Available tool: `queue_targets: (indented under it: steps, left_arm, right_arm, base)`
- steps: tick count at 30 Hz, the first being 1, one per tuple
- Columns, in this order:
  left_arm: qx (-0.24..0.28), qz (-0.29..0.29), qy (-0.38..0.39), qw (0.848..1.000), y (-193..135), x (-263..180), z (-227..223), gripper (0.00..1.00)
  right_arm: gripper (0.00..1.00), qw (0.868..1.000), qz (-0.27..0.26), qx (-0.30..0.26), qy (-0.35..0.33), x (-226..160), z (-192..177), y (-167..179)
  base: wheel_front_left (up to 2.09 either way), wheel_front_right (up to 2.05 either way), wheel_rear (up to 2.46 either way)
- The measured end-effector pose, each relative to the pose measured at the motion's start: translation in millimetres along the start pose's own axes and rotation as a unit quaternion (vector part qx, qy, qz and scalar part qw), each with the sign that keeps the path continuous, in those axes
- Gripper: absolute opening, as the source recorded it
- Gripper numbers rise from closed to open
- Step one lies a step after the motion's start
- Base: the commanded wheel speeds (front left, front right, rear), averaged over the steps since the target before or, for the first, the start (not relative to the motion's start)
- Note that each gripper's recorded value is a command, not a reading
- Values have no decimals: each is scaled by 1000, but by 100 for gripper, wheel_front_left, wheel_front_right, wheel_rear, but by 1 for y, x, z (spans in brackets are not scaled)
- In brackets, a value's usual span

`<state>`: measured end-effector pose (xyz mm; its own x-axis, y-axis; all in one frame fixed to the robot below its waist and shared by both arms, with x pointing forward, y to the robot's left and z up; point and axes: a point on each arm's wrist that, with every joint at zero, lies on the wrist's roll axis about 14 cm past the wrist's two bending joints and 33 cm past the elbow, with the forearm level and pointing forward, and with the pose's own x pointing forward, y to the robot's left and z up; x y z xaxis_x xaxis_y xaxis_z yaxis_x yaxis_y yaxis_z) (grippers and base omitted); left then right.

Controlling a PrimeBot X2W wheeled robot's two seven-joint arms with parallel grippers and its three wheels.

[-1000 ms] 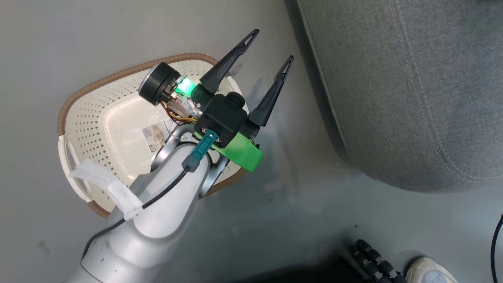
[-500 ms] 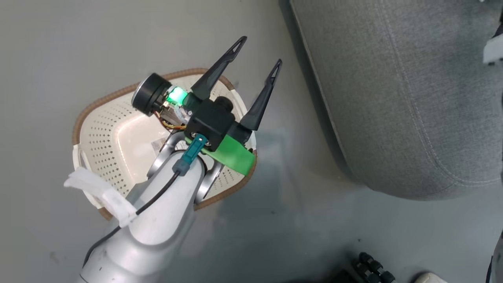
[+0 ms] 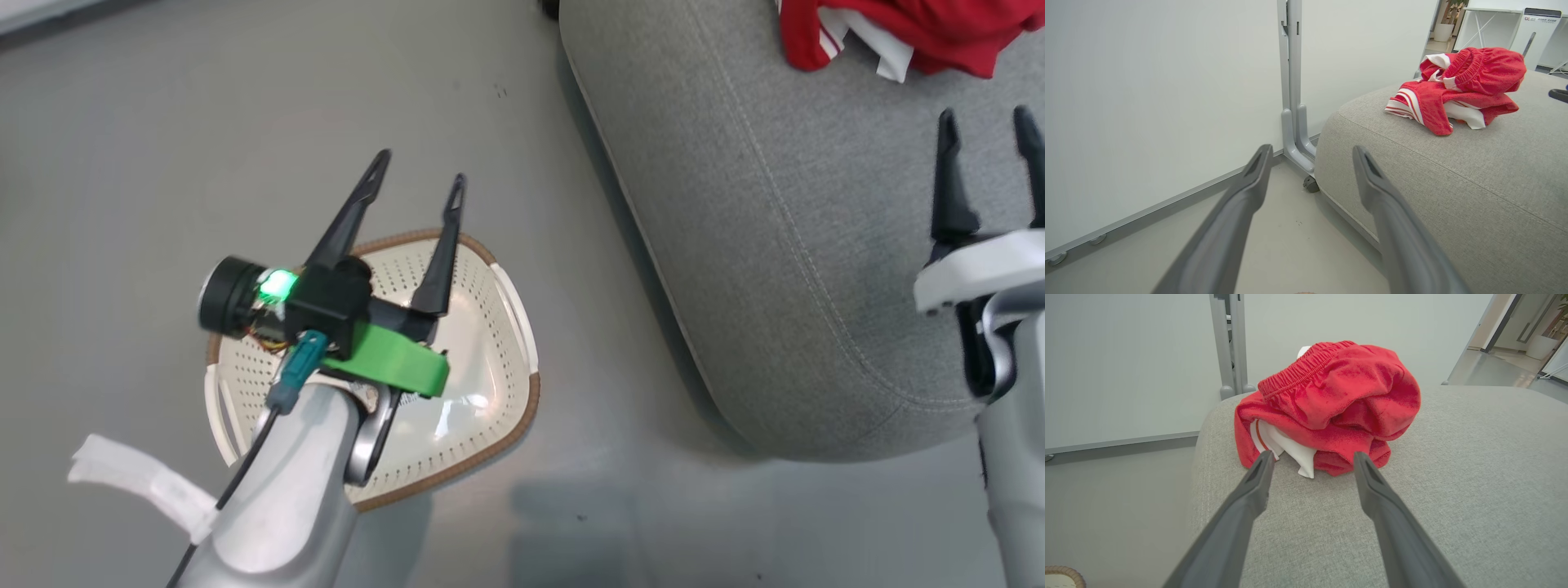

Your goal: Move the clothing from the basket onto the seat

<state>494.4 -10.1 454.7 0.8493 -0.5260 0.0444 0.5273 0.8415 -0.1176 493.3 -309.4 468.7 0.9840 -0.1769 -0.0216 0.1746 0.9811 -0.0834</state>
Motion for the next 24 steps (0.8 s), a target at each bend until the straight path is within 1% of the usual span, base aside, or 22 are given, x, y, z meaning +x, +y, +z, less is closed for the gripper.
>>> queue_targets:
  steps: [6, 12, 19, 24]
  left_arm:
    - [13, 64, -12, 998, 29, -30, 23, 100]
    - [19, 124, -22, 992, 53, -67, 42, 100]
    - [23, 196, -32, 980, 80, -115, 57, 100]
    - [29, 246, -41, 968, 99, -150, 68, 100]
  right_arm:
    - [100, 999, 38, 21, -15, -26, 14, 29]
    - [100, 995, 81, 49, -43, -44, 35, 67]
    - [100, 984, 146, 72, -78, -56, 62, 122]
    - [100, 973, 188, 85, -99, -66, 80, 157]
  base:
    - [0, 0, 0]
    - [0, 0, 0]
    - [0, 0, 0]
    - [0, 0, 0]
